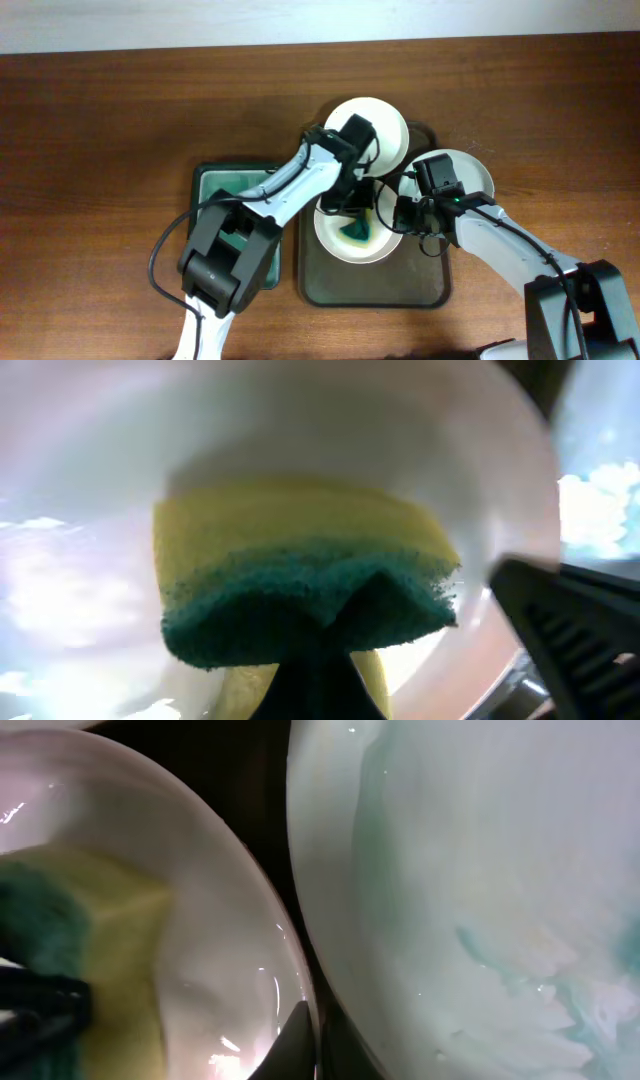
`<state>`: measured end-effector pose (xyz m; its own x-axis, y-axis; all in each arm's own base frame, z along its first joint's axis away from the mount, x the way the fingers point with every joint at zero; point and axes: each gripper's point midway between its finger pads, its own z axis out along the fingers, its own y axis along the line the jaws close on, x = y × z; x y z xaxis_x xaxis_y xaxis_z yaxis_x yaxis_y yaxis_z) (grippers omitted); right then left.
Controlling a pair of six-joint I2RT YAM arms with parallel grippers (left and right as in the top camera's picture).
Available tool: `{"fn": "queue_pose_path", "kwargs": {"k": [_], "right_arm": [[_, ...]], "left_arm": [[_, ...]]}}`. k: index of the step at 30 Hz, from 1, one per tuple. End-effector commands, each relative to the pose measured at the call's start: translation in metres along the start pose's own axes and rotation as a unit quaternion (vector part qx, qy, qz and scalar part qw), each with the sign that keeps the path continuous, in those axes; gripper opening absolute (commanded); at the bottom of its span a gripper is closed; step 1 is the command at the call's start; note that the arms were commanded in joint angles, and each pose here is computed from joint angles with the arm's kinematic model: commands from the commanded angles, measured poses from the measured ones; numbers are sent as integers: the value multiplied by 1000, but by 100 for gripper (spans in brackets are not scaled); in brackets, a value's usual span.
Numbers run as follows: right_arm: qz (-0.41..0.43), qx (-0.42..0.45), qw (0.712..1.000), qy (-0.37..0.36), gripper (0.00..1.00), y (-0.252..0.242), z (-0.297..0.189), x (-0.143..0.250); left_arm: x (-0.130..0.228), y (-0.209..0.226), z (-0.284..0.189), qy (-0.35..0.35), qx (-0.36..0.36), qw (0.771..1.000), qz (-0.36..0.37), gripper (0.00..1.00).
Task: Clean dirty plates on tray and stack at the side
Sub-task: 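Scrub the held plate with the sponge in the left gripper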
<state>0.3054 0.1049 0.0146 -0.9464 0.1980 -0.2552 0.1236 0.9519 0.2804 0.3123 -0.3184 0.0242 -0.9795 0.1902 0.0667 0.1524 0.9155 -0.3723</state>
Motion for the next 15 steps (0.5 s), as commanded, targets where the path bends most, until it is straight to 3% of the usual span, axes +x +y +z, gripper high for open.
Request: {"fn": "queue_pose_path", "kwargs": {"k": [1,6,11,15], "right_arm": [[1,-2,1000,-16,4,3,-3,-11],[2,7,1000,-18,4,0,-3,-11],[2,12,1000,-17,4,-2,-3,-10],[2,11,1000,-17,4,-2,-3,-11]], "left_arm": [[8,-30,12,10,34,999,25,0],[12,-19,22,19,14,1000,20,0],[27,56,10,22,-184,983,-2,0],[17,82,-11,-16,-273,962,-20,0]]}}
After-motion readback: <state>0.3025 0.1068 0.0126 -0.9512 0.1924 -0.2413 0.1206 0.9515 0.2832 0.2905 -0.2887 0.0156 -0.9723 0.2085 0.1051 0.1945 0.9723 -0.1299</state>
